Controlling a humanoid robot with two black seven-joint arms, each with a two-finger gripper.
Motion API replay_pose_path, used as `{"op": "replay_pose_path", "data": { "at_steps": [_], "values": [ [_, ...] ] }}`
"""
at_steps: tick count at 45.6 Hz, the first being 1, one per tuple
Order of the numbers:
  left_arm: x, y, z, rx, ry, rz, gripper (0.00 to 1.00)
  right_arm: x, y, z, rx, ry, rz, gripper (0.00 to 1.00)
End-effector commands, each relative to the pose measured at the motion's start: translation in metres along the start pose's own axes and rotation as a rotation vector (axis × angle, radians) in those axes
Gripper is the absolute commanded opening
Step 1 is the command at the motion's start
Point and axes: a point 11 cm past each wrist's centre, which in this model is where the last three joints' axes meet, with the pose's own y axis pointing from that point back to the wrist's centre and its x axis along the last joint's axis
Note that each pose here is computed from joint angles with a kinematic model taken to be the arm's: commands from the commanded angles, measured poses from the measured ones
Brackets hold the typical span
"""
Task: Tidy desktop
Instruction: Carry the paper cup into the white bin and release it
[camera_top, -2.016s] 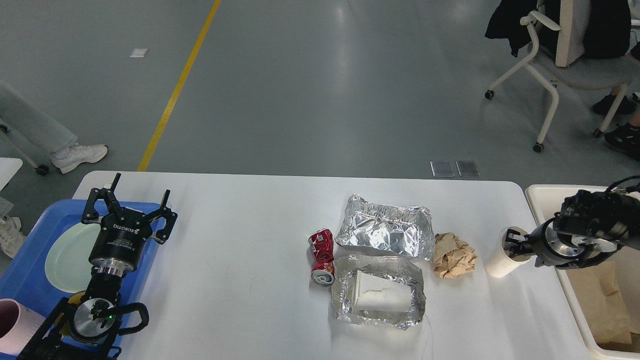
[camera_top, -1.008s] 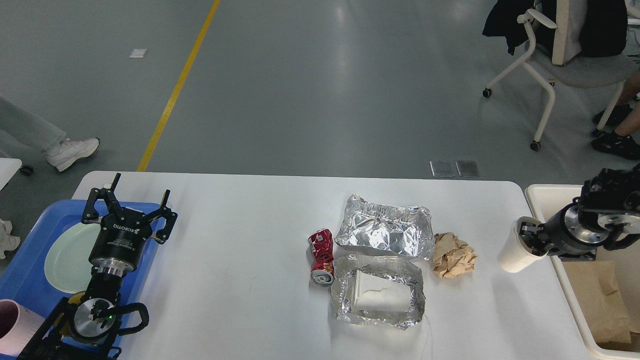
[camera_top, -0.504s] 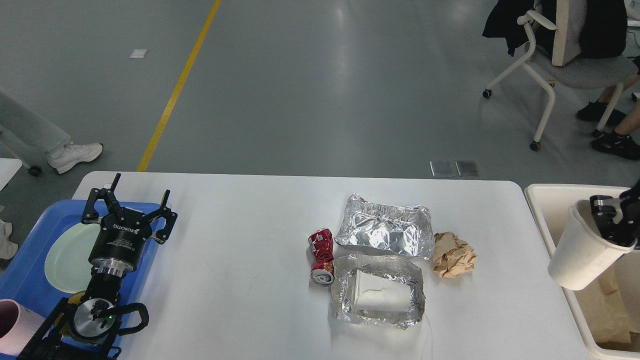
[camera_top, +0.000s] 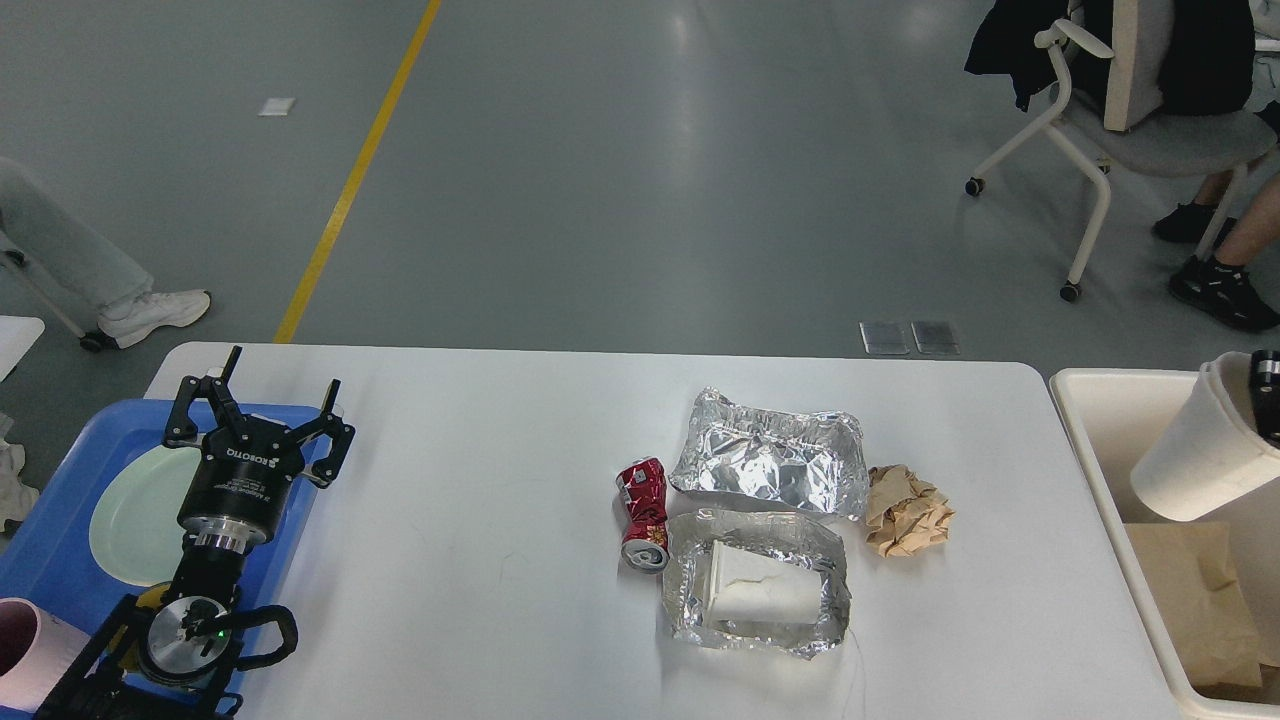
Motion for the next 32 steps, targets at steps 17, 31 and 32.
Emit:
{"op": "replay_pose_path", "data": {
  "at_steps": [17,31,32],
  "values": [
    [0.0,0.0,0.0,-0.002,0.0,0.0,0.96,0.024,-0.083,0.121,-0.134,-0.204,0.141,0.0],
    [0.0,0.0,0.0,-0.001,0.001,0.0,0.96,0.01,-0.207,0.184,-0.165,-0.295,0.207,0.0],
    [0.0,0.0,0.0,-0.002,0.0,0.0,0.96,0.005,-0.216,0.188,-0.171,-0.3,0.212,0.0]
  ]
}}
